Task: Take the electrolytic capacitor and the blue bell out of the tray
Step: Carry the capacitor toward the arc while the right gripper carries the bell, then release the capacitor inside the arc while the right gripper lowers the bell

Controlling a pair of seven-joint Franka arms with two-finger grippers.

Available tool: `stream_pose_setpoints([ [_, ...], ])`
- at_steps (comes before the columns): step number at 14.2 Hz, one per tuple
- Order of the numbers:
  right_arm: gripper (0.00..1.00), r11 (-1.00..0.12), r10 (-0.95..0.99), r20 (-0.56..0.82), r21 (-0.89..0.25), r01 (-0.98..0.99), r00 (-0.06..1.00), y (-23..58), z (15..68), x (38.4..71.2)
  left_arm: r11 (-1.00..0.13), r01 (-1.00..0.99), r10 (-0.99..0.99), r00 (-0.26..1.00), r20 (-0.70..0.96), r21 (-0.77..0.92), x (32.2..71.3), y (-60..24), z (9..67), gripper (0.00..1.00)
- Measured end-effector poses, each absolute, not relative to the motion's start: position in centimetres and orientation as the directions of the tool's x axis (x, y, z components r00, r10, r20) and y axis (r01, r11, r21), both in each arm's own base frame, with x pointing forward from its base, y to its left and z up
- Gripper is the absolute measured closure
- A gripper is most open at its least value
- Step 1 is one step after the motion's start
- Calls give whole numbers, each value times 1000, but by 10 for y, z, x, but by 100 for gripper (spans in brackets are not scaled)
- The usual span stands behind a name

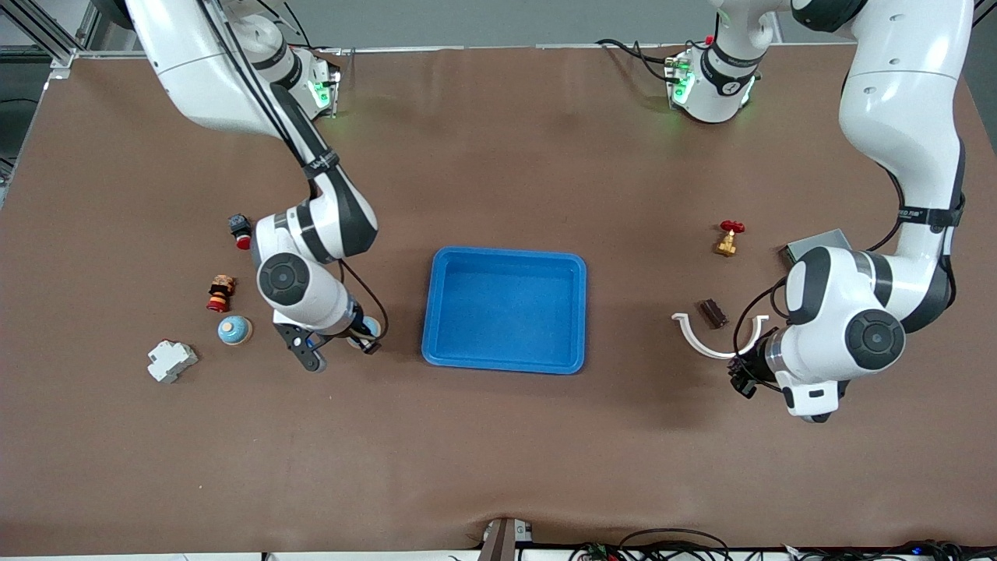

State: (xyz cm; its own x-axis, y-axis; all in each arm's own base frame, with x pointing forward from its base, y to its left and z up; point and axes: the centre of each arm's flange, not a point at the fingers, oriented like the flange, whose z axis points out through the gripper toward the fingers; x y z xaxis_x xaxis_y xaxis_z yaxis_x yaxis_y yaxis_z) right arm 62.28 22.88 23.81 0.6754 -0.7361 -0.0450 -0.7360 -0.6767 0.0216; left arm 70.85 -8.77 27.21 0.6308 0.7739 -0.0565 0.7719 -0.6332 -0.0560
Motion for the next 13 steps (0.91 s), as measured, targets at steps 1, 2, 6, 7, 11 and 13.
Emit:
stream_pose_setpoints([
  [1,34,-693,-721,-49,28,-721,691,218,236,622,-641,766,768,638,-59,-55,709,-87,262,66],
  [2,34,-708,-706,-51,28,-706,706,207,233,621,-649,760,761,646,-60,-49,710,-85,252,66],
  [6,34,-763,-647,-60,30,-646,760,162,221,618,-668,744,744,665,-65,-35,714,-64,231,66],
  [7,34,-773,-634,-63,31,-634,771,150,218,617,-667,745,744,665,-61,-26,715,-62,229,66],
  [11,34,-812,-584,-77,36,-583,808,122,214,614,-674,739,738,673,-53,3,718,-69,213,66],
  [13,34,-830,-558,-84,37,-557,826,104,212,613,-672,740,739,672,-47,18,719,-69,208,66],
])
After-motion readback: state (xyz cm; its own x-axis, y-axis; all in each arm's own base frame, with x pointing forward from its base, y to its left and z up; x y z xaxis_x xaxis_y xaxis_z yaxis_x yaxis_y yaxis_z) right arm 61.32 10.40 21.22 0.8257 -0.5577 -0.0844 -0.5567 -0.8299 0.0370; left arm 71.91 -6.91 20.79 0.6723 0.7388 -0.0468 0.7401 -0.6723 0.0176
